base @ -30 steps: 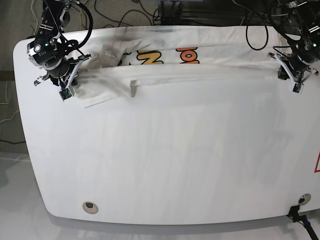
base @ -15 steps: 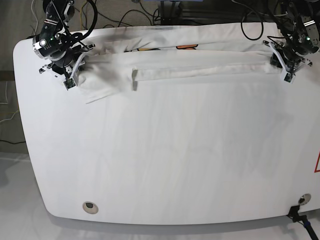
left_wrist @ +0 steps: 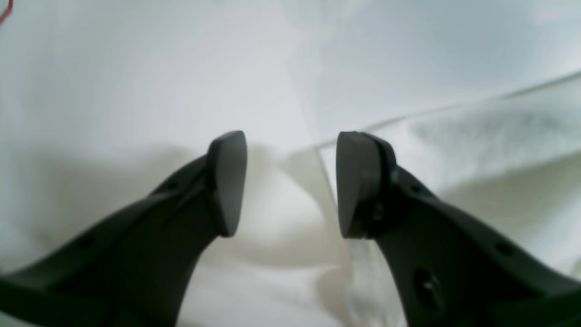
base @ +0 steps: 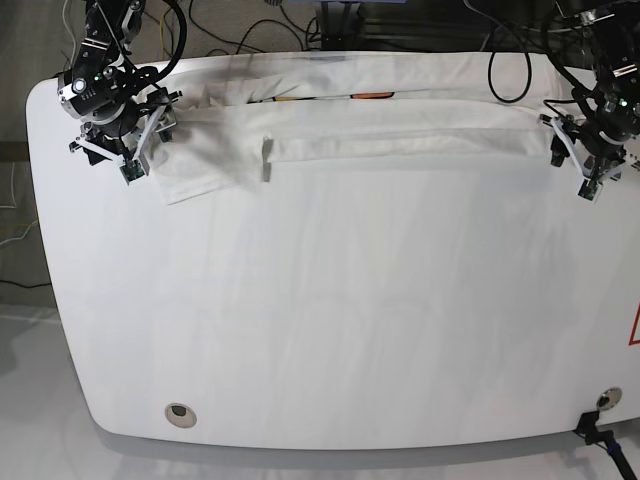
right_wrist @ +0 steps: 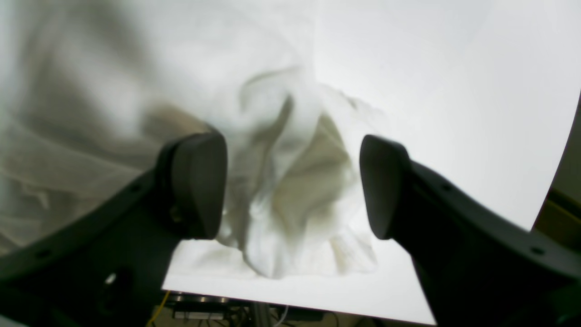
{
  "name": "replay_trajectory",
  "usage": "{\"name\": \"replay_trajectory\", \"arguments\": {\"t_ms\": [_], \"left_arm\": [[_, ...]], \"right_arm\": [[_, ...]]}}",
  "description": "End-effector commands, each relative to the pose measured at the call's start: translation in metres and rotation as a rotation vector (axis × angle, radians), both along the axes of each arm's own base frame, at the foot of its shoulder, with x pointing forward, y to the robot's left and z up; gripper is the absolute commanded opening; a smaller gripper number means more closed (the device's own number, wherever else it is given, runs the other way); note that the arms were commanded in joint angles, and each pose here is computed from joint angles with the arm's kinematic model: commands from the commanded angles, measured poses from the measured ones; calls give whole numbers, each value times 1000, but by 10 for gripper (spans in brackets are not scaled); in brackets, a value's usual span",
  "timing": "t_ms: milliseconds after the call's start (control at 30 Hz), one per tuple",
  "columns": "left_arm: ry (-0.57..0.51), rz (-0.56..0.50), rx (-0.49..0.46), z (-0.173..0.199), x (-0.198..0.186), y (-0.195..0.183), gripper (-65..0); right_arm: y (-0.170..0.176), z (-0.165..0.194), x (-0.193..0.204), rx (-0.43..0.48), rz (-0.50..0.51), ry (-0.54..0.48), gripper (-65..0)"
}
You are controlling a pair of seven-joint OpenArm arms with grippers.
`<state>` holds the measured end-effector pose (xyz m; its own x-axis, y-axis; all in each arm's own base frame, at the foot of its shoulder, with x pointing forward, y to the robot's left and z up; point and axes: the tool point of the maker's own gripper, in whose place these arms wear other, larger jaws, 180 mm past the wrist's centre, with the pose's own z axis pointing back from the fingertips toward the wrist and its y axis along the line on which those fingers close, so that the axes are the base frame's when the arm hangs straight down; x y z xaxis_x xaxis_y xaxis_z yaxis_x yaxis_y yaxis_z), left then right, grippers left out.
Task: Fold the T-shirt properly
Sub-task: 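Lay the folded fabric down and press it flat with both grippers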
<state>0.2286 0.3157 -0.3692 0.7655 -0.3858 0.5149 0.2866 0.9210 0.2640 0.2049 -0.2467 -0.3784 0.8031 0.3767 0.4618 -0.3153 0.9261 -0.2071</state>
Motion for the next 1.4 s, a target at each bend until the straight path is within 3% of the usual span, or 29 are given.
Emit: {"name": "replay_trajectory", "arguments": {"t_ms": [0, 200, 433, 567, 633, 700, 767, 800, 1167, 1367], "left_arm": [[-88, -29, 40, 30, 16, 0, -349], [-170, -74, -67, 47, 26, -25, -354], [-117, -165, -216, 27, 6, -78, -355], [-65, -227, -304, 15, -13, -110, -369], [-30, -236, -323, 7, -24, -117, -466], [-3, -252, -337, 2, -31, -124, -567], [9, -266, -347, -1, -34, -130, -627], [11, -268, -350, -2, -35, -132, -650], [21, -260, -360, -6, -37, -134, -650], [114, -177, -414, -41, -54, -127, -650]], "right_arm": [[-3, 16, 15, -15, 8, -63, -206], [3, 31, 32, 3, 15, -126, -207], [50, 40, 32, 286, 72, -193, -209], [62, 31, 19, 333, 90, -156, -228], [69, 27, 14, 345, 107, -136, -319], [71, 25, 13, 348, 111, -128, -461], [73, 25, 12, 349, 116, -126, -615], [74, 24, 12, 352, 114, -126, -650], [72, 7, 1, 380, 85, -79, -650], [67, -29, -14, 455, 9, -15, -650]]}}
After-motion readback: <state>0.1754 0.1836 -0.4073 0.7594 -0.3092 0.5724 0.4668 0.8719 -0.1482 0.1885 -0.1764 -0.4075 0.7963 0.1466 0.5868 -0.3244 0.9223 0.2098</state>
